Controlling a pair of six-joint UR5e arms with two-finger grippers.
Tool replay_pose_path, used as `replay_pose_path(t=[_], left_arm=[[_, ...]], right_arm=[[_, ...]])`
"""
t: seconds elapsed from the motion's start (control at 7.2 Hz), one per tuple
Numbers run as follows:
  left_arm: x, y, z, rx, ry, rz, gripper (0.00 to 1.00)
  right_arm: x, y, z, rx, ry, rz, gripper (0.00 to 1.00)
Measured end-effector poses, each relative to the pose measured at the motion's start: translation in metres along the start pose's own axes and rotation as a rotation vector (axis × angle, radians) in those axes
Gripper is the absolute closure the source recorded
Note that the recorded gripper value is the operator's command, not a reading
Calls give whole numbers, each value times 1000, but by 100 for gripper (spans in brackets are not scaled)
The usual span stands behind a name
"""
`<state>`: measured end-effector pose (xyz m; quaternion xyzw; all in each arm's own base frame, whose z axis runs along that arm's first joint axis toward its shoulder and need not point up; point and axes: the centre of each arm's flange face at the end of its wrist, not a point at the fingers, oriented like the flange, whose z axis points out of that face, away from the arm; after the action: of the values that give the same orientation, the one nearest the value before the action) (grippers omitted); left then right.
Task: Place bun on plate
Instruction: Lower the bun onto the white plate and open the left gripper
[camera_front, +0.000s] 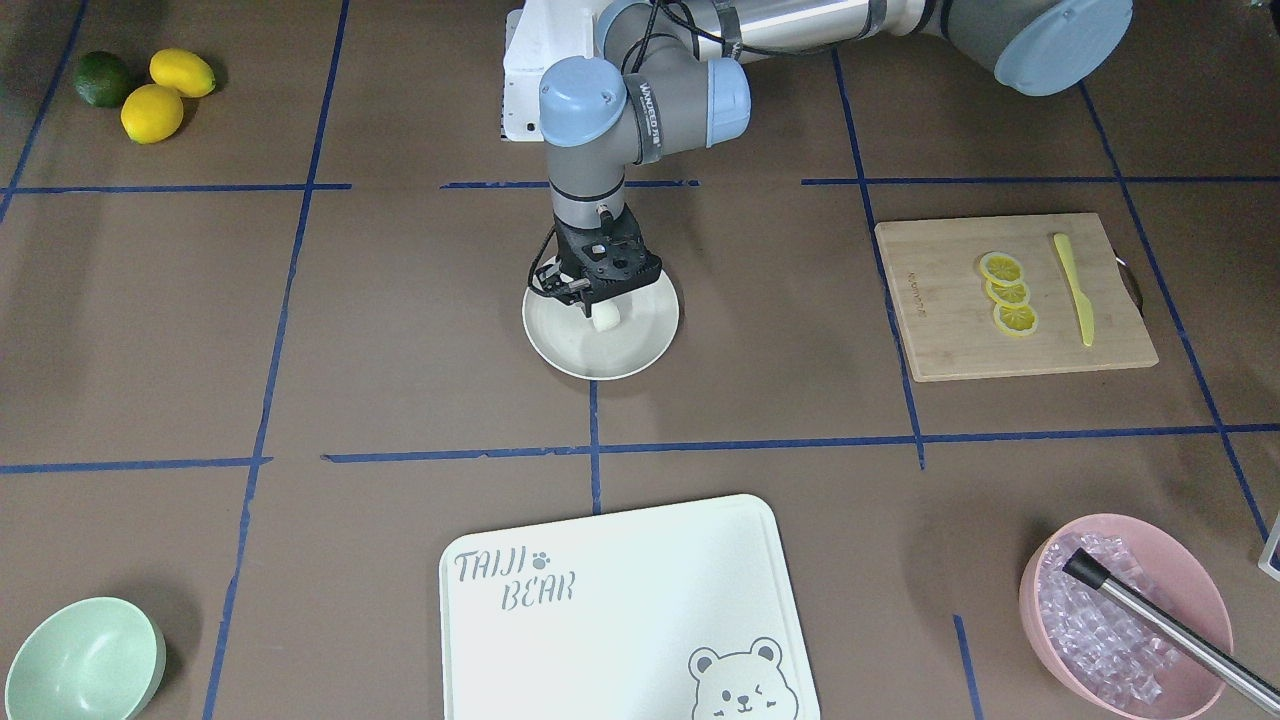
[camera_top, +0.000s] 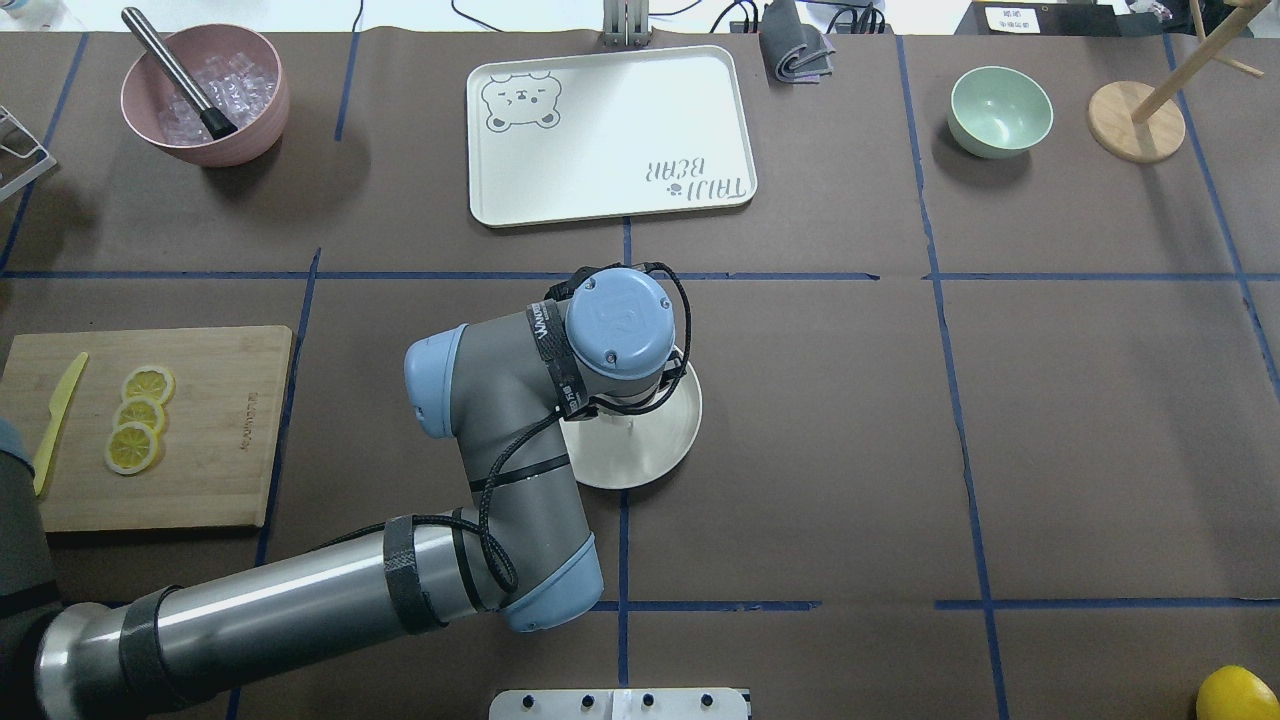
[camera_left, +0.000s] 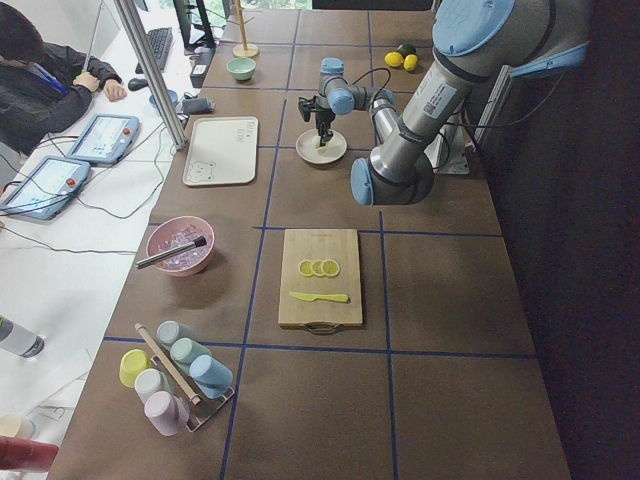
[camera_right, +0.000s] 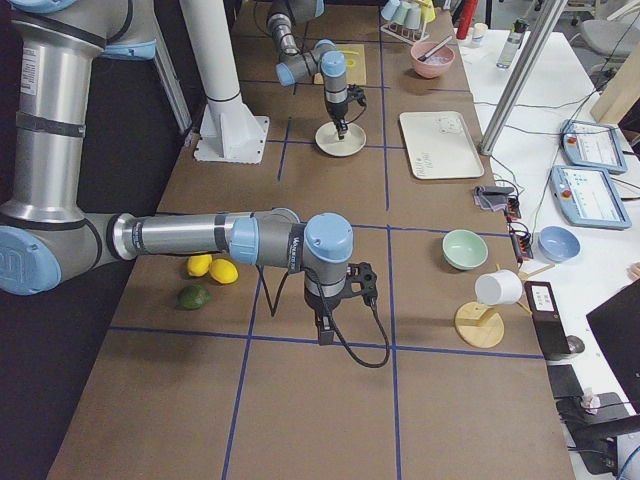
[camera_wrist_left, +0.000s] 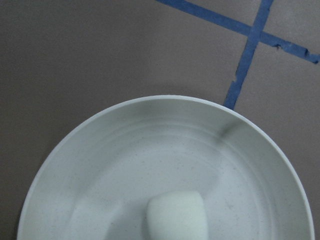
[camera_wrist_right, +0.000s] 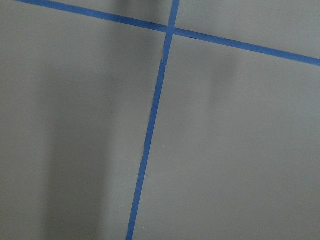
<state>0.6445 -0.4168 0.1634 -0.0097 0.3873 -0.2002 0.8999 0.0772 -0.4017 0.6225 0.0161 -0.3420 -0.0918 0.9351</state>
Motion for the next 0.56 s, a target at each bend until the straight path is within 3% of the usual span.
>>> replay_pose_path(t=[0.56], left_arm=[[-1,0,1,0,-2,19,0]], right_arm=[[0,-2,-1,2,1,-2,0]])
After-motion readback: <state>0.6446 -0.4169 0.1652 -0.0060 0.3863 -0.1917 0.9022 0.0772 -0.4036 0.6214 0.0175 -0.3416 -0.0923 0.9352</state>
